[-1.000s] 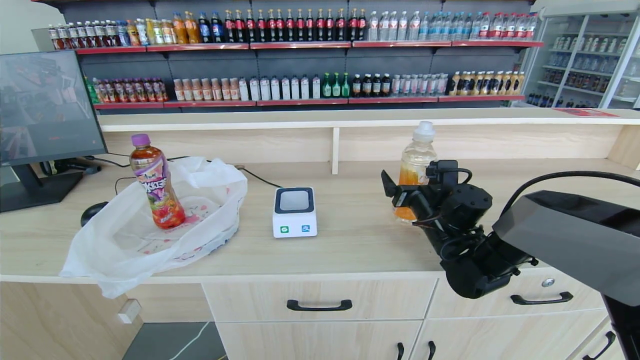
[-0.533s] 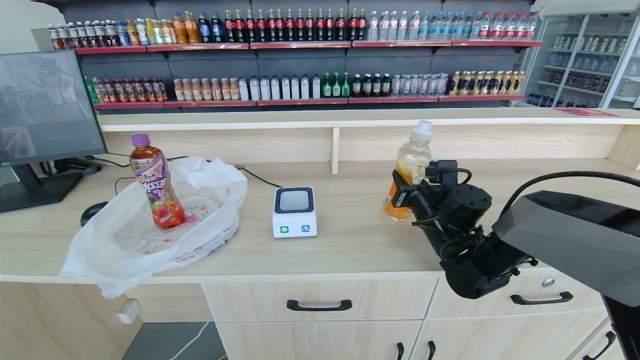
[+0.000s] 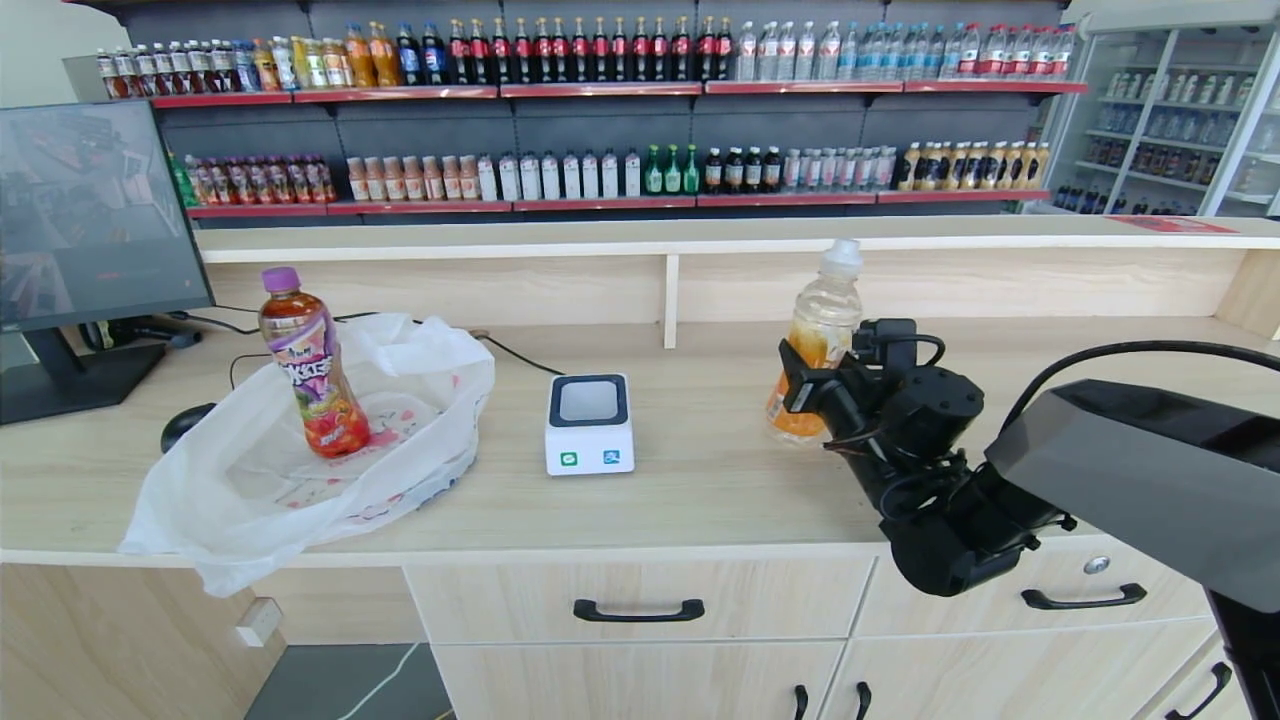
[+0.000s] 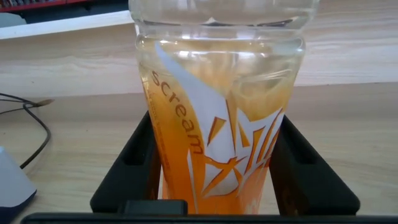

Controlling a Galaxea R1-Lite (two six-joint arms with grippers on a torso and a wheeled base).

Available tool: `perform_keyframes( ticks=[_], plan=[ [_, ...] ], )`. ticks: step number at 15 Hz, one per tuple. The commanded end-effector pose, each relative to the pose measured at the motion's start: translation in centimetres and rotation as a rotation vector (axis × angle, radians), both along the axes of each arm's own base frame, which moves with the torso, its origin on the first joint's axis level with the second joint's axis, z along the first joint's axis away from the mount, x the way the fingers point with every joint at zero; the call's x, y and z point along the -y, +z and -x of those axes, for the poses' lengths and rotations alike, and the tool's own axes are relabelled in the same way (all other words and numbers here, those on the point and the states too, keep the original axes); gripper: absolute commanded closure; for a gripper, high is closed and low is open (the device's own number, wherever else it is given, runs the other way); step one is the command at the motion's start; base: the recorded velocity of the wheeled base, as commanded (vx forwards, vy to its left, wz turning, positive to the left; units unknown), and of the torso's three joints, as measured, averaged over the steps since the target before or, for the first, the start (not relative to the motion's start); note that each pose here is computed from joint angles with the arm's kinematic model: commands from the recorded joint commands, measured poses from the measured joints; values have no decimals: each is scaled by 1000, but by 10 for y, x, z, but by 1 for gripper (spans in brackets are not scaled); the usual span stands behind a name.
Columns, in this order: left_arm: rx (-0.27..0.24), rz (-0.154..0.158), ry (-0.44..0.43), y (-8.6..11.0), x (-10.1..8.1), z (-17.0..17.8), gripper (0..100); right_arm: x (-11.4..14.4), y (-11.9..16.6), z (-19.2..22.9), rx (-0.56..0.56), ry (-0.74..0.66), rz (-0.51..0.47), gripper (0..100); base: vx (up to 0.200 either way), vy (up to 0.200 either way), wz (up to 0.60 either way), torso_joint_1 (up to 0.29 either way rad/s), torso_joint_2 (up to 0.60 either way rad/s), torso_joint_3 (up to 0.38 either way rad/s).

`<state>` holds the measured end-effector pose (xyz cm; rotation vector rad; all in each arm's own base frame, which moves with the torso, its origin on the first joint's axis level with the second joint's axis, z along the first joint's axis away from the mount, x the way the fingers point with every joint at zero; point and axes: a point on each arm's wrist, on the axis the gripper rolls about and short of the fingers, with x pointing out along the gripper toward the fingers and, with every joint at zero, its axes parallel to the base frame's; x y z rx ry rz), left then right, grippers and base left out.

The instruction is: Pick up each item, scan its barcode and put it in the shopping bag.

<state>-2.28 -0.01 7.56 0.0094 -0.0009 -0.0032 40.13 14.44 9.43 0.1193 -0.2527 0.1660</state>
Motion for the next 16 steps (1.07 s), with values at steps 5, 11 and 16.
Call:
perform_keyframes(
  ticks=[5, 11, 16],
  plan=[
    [1, 0, 0, 0, 0, 0, 0, 1, 12, 4, 25, 2, -9, 100, 0, 0, 0, 0, 0, 0],
    [-2, -1, 0, 0, 0, 0, 0, 9, 39, 24, 55, 2, -20, 100, 0, 0, 0, 0, 0, 0],
    [-2, -4, 0, 0, 0, 0, 0, 23, 74, 69, 78, 8, -25, 100, 0, 0, 0, 0, 0, 0]
  ],
)
